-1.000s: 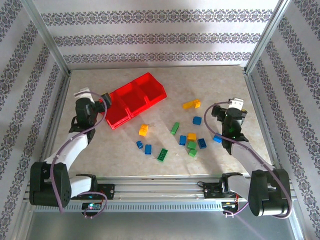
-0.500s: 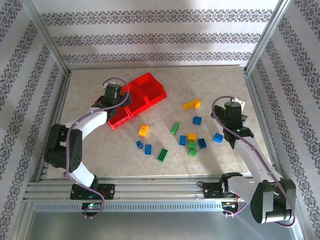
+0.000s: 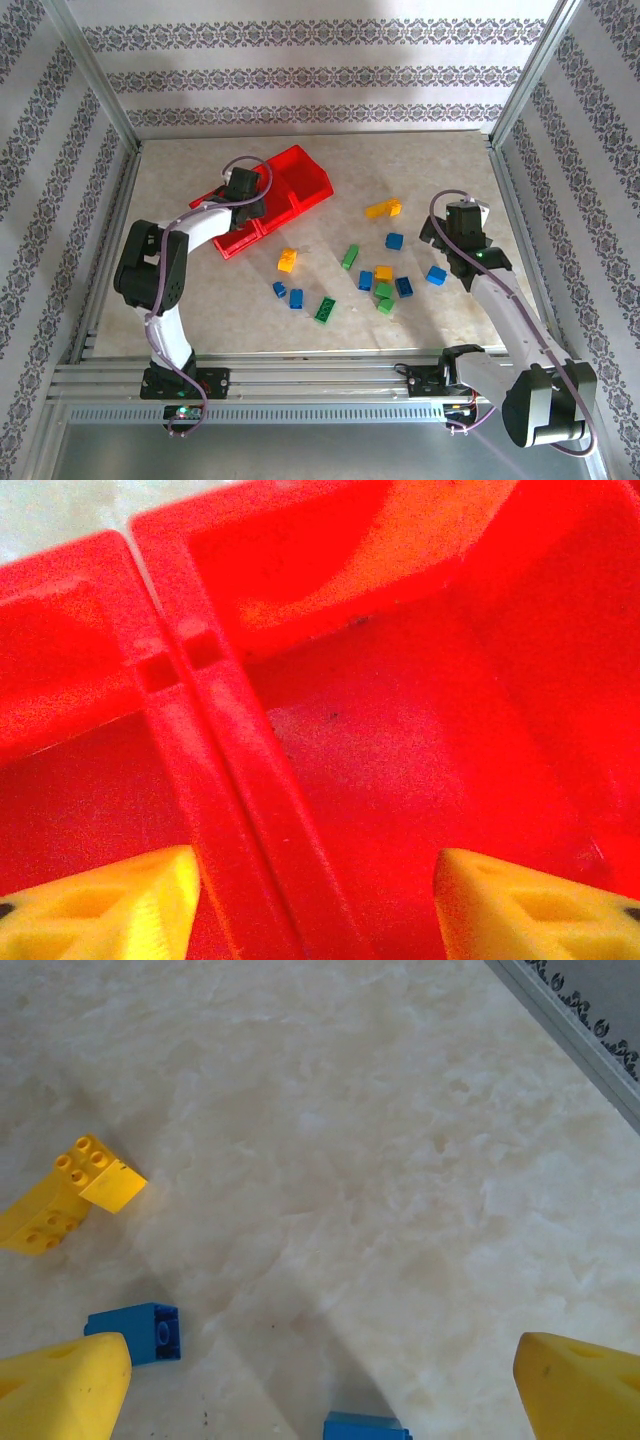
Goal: Sort the legos into containers by color
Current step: Move the container to the top-center of the table.
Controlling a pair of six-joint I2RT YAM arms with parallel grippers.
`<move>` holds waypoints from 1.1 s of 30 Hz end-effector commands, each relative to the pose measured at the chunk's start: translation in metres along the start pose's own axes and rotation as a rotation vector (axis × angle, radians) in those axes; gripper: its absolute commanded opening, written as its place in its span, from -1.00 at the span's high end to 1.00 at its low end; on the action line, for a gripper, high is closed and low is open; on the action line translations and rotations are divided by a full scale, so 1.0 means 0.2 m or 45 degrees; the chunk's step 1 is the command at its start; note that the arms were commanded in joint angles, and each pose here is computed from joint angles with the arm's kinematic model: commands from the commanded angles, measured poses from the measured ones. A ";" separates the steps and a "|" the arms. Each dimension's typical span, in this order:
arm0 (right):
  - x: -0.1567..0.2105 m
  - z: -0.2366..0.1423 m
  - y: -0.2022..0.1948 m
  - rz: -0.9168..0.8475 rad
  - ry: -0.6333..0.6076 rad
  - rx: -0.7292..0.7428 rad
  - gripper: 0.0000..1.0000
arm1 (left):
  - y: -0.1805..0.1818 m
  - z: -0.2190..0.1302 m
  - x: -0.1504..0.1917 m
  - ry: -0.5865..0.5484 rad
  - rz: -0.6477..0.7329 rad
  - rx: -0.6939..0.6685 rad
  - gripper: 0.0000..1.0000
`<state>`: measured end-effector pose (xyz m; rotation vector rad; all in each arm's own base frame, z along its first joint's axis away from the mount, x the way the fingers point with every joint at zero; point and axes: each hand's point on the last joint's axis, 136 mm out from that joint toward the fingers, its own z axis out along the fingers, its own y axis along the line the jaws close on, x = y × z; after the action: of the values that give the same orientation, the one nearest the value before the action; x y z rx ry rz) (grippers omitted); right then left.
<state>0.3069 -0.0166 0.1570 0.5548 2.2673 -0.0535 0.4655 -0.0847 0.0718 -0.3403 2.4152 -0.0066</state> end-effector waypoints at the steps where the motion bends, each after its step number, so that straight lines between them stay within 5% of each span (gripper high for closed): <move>1: 0.01 -0.03 0.04 0.020 0.044 -0.031 -0.96 | -0.05 0.01 0.04 0.045 0.069 0.015 -0.18; 9: 0.06 0.00 0.06 0.012 0.132 -0.027 -0.96 | -0.12 0.01 0.08 0.053 0.125 0.060 0.03; 33: 0.12 0.04 0.10 0.036 0.250 -0.014 -0.96 | -0.32 -0.06 0.18 0.070 0.215 0.167 0.07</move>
<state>0.3021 0.0028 0.1323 0.6071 2.4391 0.0063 0.4504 -0.1497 0.0670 -0.1211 2.4624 -0.1023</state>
